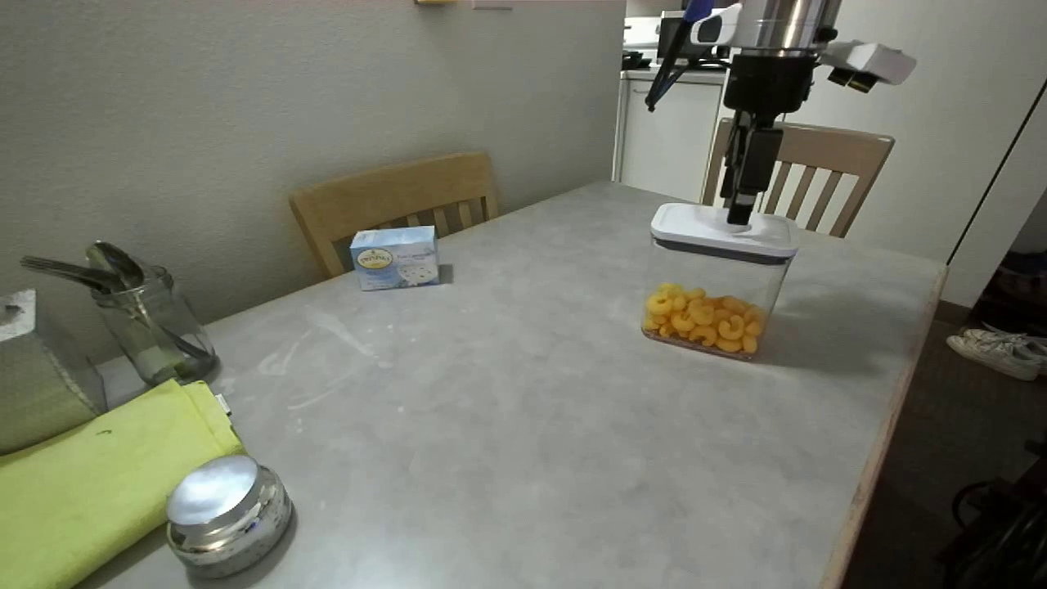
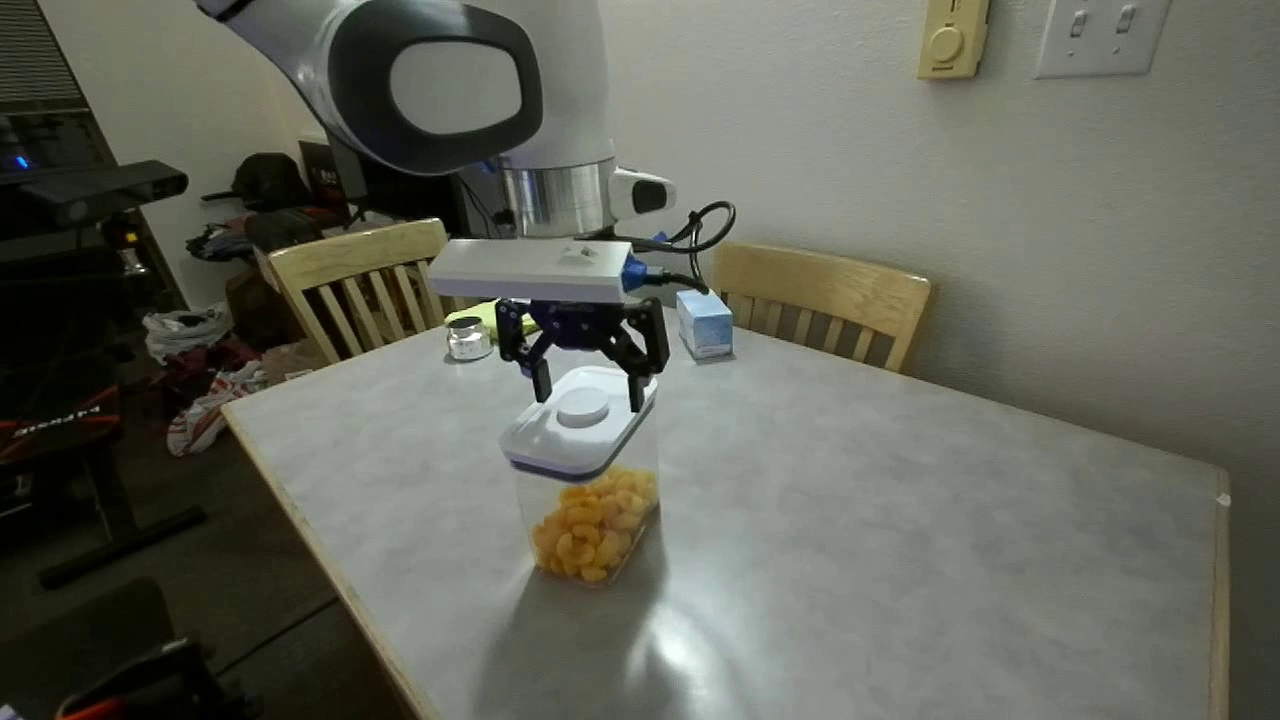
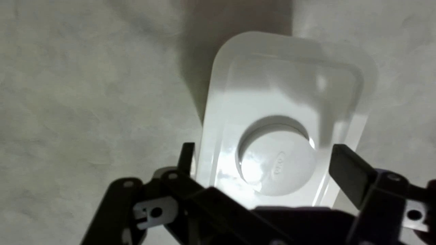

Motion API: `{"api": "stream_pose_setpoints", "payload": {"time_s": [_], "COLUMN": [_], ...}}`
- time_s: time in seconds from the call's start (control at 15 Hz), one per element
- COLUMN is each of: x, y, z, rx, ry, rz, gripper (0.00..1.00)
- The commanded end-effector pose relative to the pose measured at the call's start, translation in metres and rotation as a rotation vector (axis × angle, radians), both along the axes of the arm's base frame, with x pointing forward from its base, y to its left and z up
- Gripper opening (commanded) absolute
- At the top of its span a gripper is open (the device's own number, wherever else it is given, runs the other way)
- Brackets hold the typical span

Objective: Press down on the lid and open the food container

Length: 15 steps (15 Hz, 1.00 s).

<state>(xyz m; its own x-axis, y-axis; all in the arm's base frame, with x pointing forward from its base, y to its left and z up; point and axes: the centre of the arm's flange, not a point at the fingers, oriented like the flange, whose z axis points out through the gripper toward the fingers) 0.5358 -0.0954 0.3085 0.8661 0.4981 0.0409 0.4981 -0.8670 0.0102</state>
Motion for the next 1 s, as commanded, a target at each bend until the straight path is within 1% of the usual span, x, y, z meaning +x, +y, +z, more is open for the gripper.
{"api": "stream_pose_setpoints", "payload": {"time_s": [0.0,0.2,0.4,0.47,0.6,0.67,0.73,0.93], "x": [-0.001,0.002,0.004,0.006,0.008,0.008,0.009,0.01], "y": [0.005,0.007,0.006,0.006,0.006,0.006,0.006,0.005], "z": [-0.012,-0.015,-0.015,-0.013,-0.011,-0.01,-0.009,-0.009], "rx": [-0.037,-0.05,-0.058,-0.061,-0.064,-0.065,-0.064,-0.063], "ry": [-0.002,0.006,0.009,0.005,0.001,0.001,-0.001,0.001], "rz": [0.007,0.014,0.018,0.019,0.02,0.02,0.019,0.018], "gripper": [1.0,1.0,0.66,0.58,0.44,0.4,0.38,0.56]}}
